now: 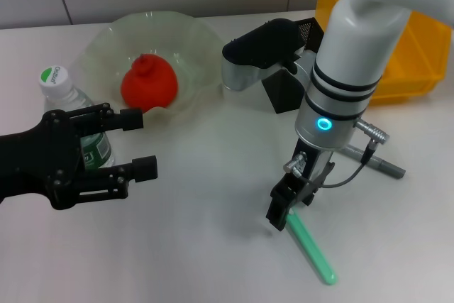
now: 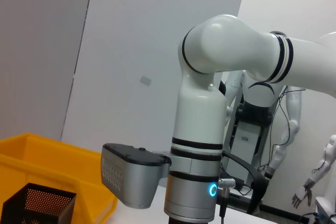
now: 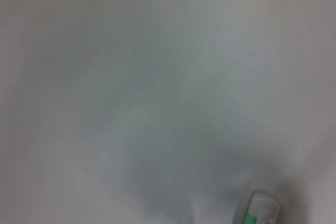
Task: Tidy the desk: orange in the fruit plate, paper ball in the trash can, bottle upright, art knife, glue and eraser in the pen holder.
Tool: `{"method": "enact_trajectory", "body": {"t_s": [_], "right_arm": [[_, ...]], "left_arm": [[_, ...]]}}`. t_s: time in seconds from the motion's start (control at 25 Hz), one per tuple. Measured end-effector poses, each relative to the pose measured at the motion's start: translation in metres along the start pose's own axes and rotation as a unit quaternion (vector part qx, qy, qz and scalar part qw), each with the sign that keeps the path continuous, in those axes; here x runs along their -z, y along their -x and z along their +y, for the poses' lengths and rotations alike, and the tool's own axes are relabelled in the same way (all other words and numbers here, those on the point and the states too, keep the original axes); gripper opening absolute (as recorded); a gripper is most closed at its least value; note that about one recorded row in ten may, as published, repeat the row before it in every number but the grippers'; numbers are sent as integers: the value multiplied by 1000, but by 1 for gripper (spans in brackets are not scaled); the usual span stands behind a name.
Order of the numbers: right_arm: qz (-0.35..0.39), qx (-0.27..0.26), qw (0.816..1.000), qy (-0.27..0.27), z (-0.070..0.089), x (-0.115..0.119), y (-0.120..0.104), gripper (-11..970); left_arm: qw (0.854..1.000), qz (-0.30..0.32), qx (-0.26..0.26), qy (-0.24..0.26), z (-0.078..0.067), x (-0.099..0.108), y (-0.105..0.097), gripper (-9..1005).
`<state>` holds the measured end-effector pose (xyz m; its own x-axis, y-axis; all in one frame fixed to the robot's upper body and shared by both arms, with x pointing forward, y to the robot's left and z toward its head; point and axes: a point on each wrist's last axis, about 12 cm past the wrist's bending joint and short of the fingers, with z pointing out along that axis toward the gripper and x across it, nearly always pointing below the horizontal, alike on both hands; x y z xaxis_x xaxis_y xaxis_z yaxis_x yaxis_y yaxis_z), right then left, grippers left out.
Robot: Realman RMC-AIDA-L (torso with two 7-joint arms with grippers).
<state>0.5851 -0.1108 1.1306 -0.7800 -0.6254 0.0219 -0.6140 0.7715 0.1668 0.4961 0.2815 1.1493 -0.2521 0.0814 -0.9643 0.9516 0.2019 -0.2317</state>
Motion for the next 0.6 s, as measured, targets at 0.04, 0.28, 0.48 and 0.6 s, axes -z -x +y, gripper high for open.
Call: {"method": "enact_trajectory", "body": {"t_s": [0.04,0.28,0.48,0.6], "right_arm": [[0,0,1000,0,0,0,0,666],[-3,0,1000,-1,0,-1,0,658],[-2,0,1000,-1,0,-1,0,652],[3,2,1000,-3,0,-2,-1,434]], "left_arm": [[1000,0,0,0,0,0,0,787],[1000,0,1,0,-1,1,-1,787],[1000,-1,3,-2,-1,0,-2,787],[1000,-1,4,-2,-1,0,-2,787]]}}
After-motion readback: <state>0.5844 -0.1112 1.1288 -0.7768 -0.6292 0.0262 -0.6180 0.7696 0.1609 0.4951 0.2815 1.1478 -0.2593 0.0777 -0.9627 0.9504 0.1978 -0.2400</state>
